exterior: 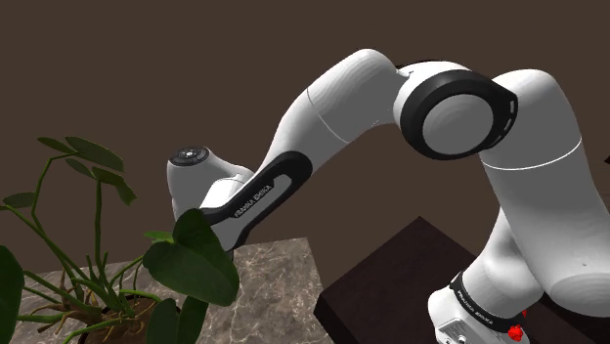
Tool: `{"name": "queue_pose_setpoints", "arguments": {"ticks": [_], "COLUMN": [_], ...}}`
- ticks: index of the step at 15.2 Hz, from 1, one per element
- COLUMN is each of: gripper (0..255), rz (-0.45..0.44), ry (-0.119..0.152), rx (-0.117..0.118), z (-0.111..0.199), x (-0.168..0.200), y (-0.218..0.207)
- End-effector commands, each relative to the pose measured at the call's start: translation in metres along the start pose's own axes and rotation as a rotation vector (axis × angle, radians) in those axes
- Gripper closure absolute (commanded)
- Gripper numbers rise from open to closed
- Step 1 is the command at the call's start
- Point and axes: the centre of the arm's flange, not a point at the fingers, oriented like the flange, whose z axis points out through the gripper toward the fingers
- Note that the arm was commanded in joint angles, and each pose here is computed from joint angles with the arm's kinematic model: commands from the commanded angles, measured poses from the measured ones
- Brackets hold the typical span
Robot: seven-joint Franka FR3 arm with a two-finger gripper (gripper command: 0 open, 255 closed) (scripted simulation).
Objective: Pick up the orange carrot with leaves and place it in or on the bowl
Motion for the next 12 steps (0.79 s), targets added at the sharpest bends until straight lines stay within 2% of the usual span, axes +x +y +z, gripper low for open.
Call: {"name": "queue_pose_setpoints", "arguments": {"ticks": [1, 7, 8, 12], "gripper": [255, 255, 0, 0], "rz": [0.000, 0.000, 0.000, 0.000], "ry": [0.000, 0.000, 0.000, 0.000], "rx": [0.001, 0.001, 0.001, 0.001], "z": [0.0032, 0.0032, 0.0032, 0.0032], "x": [0.0006, 0.0007, 0.0006, 0.0006], "y": [0.0002, 0.0002, 0.0002, 0.0002]}}
